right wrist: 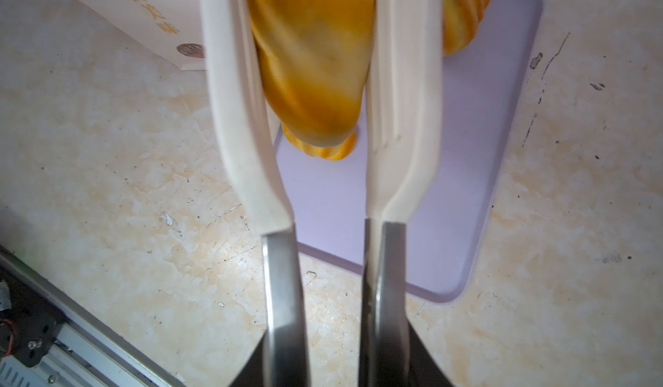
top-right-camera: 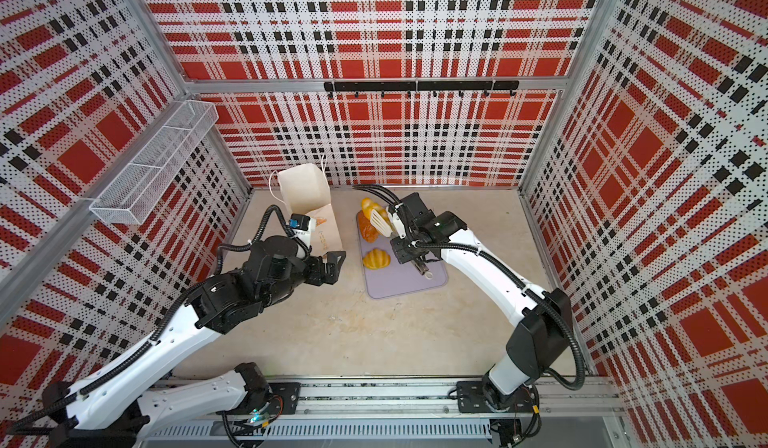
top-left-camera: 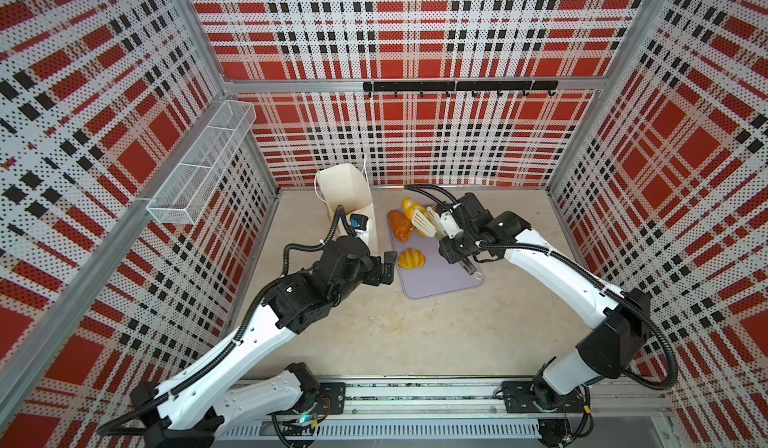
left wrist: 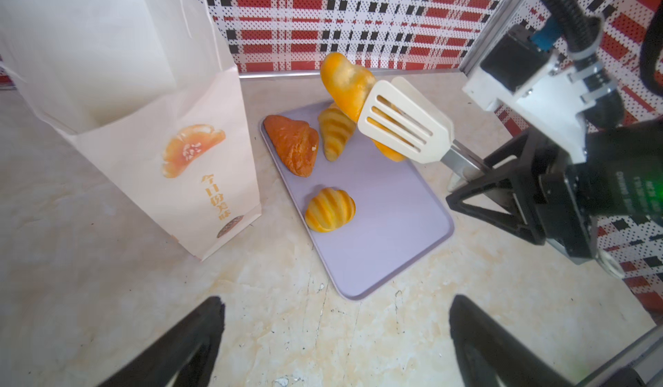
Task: Place the fake bread into the paper bag
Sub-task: 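Lift the orange bun toward the bag while left gripper moves beside the bag, then carry the orange bun in the tongs over the bag opening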
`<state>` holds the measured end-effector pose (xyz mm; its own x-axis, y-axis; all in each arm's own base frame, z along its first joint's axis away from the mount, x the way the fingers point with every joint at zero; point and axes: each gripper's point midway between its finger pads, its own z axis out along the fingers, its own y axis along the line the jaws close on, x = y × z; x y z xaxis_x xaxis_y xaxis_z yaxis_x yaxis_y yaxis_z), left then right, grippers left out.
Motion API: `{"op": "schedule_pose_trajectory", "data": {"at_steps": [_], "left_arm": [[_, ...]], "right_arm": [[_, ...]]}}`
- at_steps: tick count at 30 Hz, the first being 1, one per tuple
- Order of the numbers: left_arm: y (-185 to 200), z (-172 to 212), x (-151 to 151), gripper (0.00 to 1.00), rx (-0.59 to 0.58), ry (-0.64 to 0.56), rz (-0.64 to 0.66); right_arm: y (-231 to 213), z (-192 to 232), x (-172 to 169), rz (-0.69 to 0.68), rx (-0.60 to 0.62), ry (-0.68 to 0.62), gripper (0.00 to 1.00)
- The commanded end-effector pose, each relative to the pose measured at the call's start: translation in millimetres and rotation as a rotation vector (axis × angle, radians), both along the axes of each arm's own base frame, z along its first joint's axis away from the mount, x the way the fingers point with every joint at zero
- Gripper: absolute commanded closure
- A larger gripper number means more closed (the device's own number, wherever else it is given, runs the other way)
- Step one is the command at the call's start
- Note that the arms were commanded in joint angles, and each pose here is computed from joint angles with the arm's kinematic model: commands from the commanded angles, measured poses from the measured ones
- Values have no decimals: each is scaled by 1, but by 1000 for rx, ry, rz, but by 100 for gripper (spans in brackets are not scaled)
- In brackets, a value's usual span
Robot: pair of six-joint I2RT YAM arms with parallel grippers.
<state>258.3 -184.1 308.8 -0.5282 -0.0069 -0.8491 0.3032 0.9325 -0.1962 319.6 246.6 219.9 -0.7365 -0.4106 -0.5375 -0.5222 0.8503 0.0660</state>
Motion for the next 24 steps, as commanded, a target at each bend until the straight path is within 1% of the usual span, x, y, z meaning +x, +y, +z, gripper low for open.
{"op": "schedule_pose_trajectory", "data": {"at_steps": [1,9,16,24], "left_arm": [[14,15,-4,1,11,-7,5],[32,33,-2,1,3,-18,31],[48,44,1,1,-8,-21,68],[80,51,5,0,-24,-30,186]], "right_arm": [[21,48,7,22,129,-112,63],[49,77,6,74,223,-161,62],[74,94,6,116,289,-179,62],[109,110,6,173,349,-195,62]]}}
